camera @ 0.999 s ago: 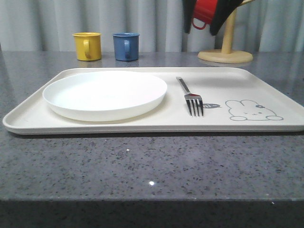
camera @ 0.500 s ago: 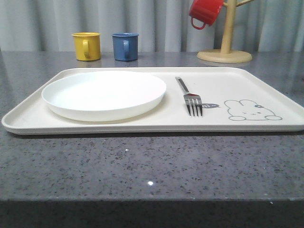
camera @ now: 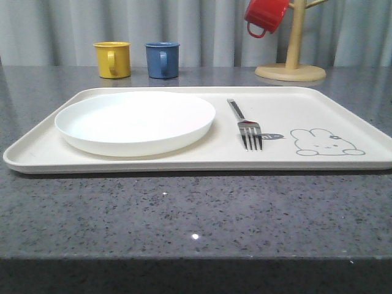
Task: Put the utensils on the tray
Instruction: 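Move the right gripper back toward the chopsticks, then grasp the metal chopsticks with the right gripper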
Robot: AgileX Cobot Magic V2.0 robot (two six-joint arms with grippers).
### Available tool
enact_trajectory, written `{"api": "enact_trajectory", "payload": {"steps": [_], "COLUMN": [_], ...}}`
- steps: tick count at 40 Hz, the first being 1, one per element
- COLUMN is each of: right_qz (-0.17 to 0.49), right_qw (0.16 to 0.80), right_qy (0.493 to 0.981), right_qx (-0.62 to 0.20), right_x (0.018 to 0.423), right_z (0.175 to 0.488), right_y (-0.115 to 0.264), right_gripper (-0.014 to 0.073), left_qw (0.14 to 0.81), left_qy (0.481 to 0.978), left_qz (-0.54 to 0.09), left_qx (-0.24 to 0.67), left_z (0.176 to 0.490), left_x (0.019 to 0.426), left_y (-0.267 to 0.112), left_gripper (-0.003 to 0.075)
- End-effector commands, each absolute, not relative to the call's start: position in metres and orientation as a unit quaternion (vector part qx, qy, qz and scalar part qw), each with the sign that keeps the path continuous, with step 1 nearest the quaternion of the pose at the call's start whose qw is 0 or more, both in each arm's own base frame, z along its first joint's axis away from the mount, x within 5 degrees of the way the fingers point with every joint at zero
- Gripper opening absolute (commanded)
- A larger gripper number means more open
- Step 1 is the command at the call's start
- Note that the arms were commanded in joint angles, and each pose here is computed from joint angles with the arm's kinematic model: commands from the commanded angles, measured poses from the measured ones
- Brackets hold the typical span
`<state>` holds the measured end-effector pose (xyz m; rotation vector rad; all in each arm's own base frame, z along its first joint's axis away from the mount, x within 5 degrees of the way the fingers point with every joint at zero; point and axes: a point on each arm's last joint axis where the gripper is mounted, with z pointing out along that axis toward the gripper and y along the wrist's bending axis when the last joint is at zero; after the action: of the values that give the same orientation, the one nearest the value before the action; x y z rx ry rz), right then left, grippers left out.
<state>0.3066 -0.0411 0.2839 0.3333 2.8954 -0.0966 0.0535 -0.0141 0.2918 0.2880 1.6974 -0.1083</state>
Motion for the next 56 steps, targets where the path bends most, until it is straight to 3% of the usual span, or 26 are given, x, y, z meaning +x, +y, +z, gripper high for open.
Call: {"api": "enact_trajectory", "payload": {"steps": [1, 18, 31, 35, 46, 56], "right_qz": [-0.034, -0.027, -0.028, -0.028, -0.018, 0.007], "right_qw": [0.144, 0.118, 0.106, 0.114, 0.137, 0.135], "right_qy": [0.983, 0.986, 0.988, 0.987, 0.984, 0.988], "right_qx": [0.11, 0.111, 0.112, 0.112, 0.112, 0.075], "right_x": [0.312, 0.325, 0.322, 0.32, 0.303, 0.3], "right_z": [0.292, 0.269, 0.27, 0.279, 0.327, 0.349], "right_y": [-0.044, -0.044, -0.044, -0.044, -0.033, 0.018], "right_gripper": [0.0383, 0.0367, 0.0054, 0.0016, 0.0015, 0.0017], "left_qw": [0.686, 0.686, 0.686, 0.686, 0.686, 0.686], "left_qy": [0.716, 0.716, 0.716, 0.716, 0.716, 0.716], "left_qz": [-0.054, -0.054, -0.054, -0.054, -0.054, -0.054], "left_qx": [0.115, 0.115, 0.115, 0.115, 0.115, 0.115], "left_z": [0.308, 0.308, 0.308, 0.308, 0.308, 0.308], "left_x": [0.054, 0.054, 0.054, 0.054, 0.054, 0.054], "left_y": [-0.014, -0.014, -0.014, -0.014, -0.014, -0.014], "left_gripper": [-0.0018, -0.0018, -0.0018, -0.0018, -0.0018, -0.0018]}}
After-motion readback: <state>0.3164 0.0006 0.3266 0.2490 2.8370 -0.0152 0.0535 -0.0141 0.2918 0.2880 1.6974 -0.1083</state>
